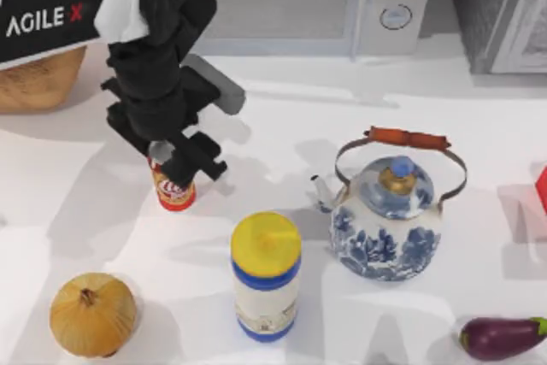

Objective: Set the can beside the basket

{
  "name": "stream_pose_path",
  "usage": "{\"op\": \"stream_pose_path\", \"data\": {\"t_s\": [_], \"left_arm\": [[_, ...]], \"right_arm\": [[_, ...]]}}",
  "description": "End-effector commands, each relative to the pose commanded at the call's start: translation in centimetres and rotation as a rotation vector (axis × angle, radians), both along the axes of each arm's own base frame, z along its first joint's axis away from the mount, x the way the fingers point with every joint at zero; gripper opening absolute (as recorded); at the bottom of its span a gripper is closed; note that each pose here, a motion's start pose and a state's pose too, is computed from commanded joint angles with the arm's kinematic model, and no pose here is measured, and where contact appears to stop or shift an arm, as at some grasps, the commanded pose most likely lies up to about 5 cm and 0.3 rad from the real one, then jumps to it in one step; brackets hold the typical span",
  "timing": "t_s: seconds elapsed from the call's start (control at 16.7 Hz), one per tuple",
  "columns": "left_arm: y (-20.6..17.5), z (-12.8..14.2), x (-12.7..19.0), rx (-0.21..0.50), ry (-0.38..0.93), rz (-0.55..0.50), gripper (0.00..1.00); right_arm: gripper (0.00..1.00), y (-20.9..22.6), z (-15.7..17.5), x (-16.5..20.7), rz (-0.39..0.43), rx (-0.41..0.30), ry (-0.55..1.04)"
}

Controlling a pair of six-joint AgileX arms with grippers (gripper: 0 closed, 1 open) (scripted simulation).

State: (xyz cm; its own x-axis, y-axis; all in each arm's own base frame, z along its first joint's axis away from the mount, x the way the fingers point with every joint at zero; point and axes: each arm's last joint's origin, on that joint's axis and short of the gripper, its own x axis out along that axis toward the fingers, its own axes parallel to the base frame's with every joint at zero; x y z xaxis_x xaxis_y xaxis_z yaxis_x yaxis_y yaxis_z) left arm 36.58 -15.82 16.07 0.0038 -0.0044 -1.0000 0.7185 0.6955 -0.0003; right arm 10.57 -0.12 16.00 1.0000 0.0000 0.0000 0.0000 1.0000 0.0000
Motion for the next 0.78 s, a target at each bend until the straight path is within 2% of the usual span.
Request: {"op": "stream_pose_path", "data": {"t_s": [0.12, 0.24, 0.36, 0.6, 0.78], "left_arm": [[1.2, 0.4, 0.0, -0.04, -0.008, 0.066, 0.0], [3.9, 1.3, 0.0, -0.098, -0.019, 0.202, 0.0], [7.1, 1.9, -0.7, -0.125, -0.007, 0.367, 0.0], [12.3, 1.6, -2.4, -0.07, 0.052, 0.656, 0.0], [14.6, 1.8, -2.0, -0.007, 0.011, 0.764, 0.0]], "right_arm": [[1.0, 0.0, 0.0, 0.0, 0.0, 0.0, 0.0], [1.0, 0.0, 0.0, 0.0, 0.0, 0.0, 0.0], [1.0, 0.0, 0.0, 0.0, 0.0, 0.0, 0.0], [1.0, 0.0, 0.0, 0.0, 0.0, 0.0, 0.0], [1.0, 0.0, 0.0, 0.0, 0.0, 0.0, 0.0]]}}
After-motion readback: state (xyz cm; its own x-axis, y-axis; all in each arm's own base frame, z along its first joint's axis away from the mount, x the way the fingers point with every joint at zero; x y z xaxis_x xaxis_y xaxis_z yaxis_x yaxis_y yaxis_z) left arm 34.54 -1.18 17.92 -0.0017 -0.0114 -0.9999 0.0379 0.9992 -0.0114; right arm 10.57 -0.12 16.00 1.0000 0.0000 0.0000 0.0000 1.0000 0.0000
